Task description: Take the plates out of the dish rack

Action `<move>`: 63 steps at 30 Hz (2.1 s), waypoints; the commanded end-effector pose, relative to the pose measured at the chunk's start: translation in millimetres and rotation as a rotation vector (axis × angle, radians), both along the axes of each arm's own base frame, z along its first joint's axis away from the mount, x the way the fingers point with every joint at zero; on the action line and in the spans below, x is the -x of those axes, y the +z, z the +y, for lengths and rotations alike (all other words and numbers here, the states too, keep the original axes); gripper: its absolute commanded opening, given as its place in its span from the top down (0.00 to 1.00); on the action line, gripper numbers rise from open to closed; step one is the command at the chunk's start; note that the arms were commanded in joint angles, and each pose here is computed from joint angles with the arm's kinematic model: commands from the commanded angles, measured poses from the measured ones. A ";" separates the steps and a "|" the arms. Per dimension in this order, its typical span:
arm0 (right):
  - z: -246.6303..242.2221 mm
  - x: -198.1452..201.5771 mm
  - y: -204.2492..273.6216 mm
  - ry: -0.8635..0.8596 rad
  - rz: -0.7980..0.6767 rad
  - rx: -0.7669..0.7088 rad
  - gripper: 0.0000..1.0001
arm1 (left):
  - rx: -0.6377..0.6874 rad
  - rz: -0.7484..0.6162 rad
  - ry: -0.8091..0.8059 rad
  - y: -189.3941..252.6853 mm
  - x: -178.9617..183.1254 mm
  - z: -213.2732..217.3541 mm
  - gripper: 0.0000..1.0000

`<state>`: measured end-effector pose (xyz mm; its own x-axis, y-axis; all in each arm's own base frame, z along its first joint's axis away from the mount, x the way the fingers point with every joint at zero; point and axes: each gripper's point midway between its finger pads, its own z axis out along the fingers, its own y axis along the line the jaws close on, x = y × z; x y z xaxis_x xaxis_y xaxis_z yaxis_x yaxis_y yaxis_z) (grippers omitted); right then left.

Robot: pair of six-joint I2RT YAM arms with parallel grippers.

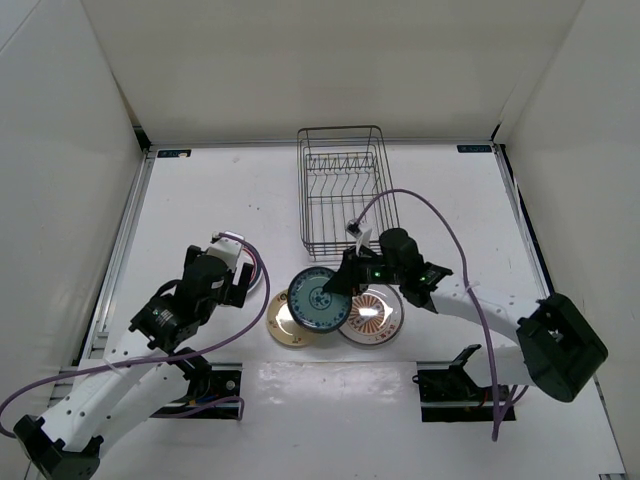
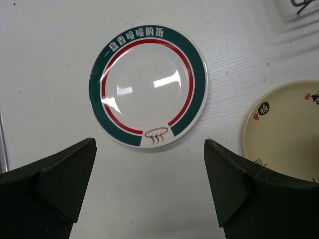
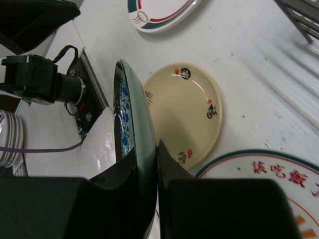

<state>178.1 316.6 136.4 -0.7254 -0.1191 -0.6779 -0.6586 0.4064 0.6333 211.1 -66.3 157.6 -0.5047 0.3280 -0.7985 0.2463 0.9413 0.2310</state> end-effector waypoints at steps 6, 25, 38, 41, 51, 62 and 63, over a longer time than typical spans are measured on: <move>44.0 -1.1 6.7 0.082 -0.015 -0.089 1.00 | 0.012 -0.003 -0.006 0.7 -1.6 -2.4 0.01; 60.3 -14.2 -45.7 0.012 0.052 0.097 0.70 | 0.015 0.003 -0.013 0.1 -1.2 -3.9 0.01; 25.7 -29.6 -64.5 -0.121 0.013 0.413 0.56 | 0.027 -0.015 -0.012 4.4 -1.8 -4.0 0.01; 9.9 -32.3 -63.0 -0.141 -0.016 0.506 0.53 | 0.017 -0.011 -0.004 2.9 -1.0 -1.6 0.01; -42.5 -47.7 -24.9 -0.201 -0.167 0.751 0.42 | 0.007 -0.024 0.012 5.7 -0.5 3.5 0.01; -148.4 -38.3 56.2 -0.454 -0.309 0.926 0.13 | 0.014 -0.018 -0.003 5.7 0.6 0.7 0.01; -157.5 -37.6 67.0 -0.488 -0.334 0.913 0.10 | 0.019 -0.018 -0.003 5.8 0.5 0.2 0.01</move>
